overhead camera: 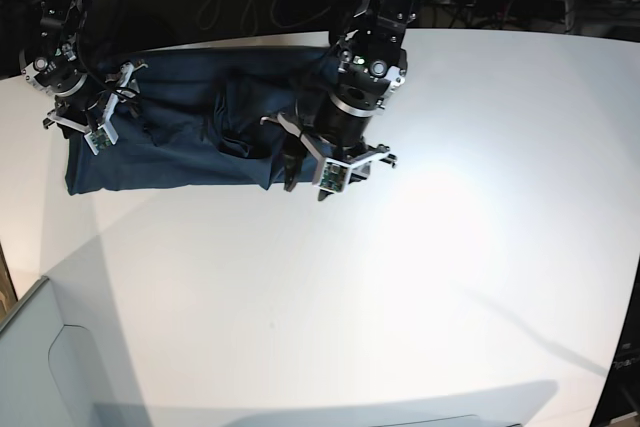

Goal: Fold the T-shirt properly
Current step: 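Press and flatten the folded end with the left gripper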

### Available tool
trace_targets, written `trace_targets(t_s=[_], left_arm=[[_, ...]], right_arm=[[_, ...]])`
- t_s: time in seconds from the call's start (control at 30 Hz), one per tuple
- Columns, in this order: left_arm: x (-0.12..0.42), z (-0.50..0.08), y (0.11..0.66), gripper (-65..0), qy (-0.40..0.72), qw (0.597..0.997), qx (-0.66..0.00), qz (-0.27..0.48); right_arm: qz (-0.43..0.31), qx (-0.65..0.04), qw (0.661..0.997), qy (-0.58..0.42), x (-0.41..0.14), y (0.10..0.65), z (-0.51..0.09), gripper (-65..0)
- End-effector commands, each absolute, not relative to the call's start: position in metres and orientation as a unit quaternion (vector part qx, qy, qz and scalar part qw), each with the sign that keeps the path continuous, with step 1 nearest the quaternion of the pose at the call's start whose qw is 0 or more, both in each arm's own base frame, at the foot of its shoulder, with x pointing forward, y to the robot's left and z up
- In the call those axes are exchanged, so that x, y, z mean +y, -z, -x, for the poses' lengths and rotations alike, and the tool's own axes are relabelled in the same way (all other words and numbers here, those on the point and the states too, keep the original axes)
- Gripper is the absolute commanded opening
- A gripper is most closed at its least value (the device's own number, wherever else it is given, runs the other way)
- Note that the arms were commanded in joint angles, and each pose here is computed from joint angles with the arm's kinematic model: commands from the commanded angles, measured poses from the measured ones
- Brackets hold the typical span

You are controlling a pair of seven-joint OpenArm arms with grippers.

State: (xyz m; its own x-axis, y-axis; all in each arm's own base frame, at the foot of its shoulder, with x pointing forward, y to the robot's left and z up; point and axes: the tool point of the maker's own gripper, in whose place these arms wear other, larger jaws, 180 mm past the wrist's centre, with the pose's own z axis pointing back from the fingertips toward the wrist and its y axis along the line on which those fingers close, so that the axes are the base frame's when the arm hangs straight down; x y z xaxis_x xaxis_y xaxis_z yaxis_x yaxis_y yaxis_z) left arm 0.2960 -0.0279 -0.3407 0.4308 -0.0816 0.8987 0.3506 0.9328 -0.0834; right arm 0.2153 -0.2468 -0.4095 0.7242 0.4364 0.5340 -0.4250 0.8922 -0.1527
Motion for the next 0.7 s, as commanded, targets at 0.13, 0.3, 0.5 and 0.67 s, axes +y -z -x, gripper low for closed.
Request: trace_targets(t_s=[0.13, 0.3, 0.5, 0.67], left_arm=[[-0.036, -0.287, 0.346, -37.4, 0.121, 0.839, -0.511, 0.144], [-0.039, -0.273, 0.373, -37.7, 0.127, 0.858, -0.477, 0.145], [-0.069, -0.280, 0.395, -37.7, 0.157, 0.864, -0.451, 0.160], [-0.114, -0.285, 0.376, -37.7, 0.221, 0.835, -0.468, 0.188]], right_arm=[[0.011, -0.307, 0.920, -0.243, -0.248, 0.399, -0.222, -24.1], [0.012, -0.307, 0.920, -0.243, -0.248, 0.399, -0.223, -24.1], [0.012, -0.307, 0.920, -0.243, -0.248, 0.399, -0.223, -24.1], [0.013, -0.307, 0.920, -0.244, -0.249, 0.398, -0.223, -24.1]])
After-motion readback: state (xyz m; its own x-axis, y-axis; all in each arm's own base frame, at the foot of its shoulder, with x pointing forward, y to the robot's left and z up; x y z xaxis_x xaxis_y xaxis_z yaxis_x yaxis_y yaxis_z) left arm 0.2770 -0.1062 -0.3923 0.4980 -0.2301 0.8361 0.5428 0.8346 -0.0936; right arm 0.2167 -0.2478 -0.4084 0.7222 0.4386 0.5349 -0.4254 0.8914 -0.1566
